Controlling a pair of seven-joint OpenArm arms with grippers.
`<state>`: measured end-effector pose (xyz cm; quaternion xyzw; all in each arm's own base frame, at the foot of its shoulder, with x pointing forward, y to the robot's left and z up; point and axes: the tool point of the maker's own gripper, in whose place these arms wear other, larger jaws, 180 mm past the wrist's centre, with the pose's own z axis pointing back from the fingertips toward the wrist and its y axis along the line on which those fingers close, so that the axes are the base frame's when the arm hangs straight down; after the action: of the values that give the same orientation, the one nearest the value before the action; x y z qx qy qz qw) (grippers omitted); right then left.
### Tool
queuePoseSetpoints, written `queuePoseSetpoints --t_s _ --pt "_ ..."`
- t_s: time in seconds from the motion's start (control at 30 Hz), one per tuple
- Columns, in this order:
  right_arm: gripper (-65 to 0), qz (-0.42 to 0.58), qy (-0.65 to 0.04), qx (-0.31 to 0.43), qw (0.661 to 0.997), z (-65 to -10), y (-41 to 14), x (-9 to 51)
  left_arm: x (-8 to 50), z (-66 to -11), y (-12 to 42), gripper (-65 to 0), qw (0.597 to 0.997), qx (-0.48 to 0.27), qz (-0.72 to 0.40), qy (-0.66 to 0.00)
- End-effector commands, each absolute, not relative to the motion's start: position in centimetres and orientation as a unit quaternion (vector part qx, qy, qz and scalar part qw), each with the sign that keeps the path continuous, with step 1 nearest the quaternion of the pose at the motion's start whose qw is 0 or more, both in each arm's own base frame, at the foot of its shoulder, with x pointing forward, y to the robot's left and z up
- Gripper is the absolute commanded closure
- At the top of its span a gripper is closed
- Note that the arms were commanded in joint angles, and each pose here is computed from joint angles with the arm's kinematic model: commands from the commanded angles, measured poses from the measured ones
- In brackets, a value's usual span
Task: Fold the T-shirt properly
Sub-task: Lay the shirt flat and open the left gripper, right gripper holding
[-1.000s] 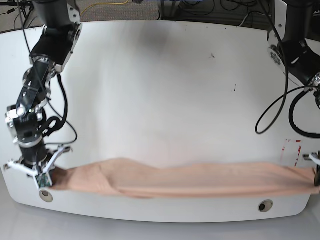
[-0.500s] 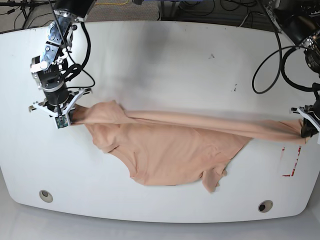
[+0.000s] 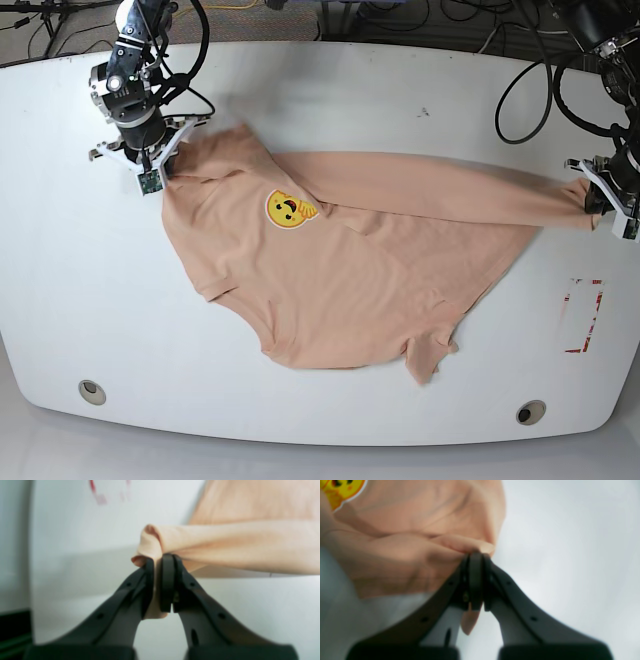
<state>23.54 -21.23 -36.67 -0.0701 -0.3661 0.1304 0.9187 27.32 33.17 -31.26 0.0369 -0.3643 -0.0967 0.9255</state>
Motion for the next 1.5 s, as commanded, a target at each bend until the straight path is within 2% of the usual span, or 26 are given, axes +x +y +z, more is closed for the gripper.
queuePoseSetpoints --t_s 0.0,0.77,1.37,1.47 --pt "-0.2 0.129 -0.381 -0.074 0.912 -35.9 -21.4 23.6 27.2 -30.6 34.2 0.0 0.924 0.052 -0.102 -0.366" --pt "-0.2 0.114 -0.352 -0.058 0.927 -37.8 -20.4 21.2 19.0 -38.8 38.5 0.0 0.974 0.106 -0.093 -0.175" --pt "-0.2 0.116 -0.336 -0.049 0.933 -38.8 -20.0 20.4 19.2 -38.9 38.2 0.0 0.971 0.13 -0.125 -0.155" --pt "-0.2 0.117 -0.335 -0.048 0.934 -38.9 -20.0 20.3 19.2 -38.9 38.2 -3.2 0.971 0.13 -0.124 -0.157"
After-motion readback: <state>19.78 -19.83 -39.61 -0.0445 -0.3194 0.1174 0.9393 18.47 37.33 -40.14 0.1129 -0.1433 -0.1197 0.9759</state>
